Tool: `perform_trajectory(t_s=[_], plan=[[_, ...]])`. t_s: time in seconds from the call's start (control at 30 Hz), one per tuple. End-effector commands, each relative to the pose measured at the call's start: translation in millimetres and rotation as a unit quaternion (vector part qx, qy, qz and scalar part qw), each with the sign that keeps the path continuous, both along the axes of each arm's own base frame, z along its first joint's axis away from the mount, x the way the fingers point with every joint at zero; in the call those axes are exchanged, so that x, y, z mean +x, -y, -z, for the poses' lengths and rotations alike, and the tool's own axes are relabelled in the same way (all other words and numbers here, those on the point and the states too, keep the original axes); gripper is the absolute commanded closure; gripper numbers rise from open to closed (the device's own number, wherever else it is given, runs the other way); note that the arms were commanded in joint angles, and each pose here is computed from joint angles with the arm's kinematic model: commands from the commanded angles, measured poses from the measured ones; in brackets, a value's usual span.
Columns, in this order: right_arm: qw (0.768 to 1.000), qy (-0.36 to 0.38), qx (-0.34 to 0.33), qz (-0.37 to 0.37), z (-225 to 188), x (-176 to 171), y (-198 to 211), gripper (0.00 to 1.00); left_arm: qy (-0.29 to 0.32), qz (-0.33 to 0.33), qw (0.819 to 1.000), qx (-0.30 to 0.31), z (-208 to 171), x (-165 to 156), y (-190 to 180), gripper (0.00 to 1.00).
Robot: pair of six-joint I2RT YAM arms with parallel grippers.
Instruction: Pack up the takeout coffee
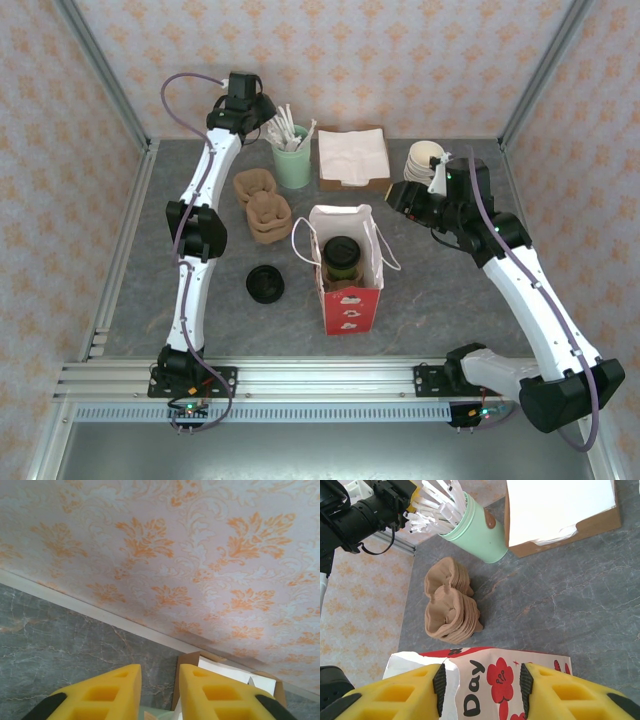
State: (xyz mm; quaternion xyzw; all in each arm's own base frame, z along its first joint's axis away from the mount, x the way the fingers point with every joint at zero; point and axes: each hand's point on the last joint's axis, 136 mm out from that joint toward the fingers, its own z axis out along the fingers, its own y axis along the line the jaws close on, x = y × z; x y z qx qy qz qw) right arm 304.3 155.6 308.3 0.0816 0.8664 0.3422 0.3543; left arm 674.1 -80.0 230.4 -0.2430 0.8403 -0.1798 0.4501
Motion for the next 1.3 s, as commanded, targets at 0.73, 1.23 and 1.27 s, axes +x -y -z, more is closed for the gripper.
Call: perform_trajectory(t_s=[0.73, 1.23, 1.27], plan=[[1.000, 0.017, 0.009, 0.012, 12.3, -25.4, 9.2, 0.62, 0.057, 0.015, 0.998, 0.022, -45.3, 1.4, 0.1, 0.89], [1.000, 0.027, 0.012, 0.010, 9.9, -39.0, 13.1, 0.62, 0.097, 0.047, 0.991, 0.074, -99.3, -20.0, 15.2, 0.89], [1.000, 0.027, 0.012, 0.010, 10.1, -39.6, 13.2, 0.62, 0.102, 0.049, 0.990, 0.079, -105.4, -22.5, 16.1, 0.89]])
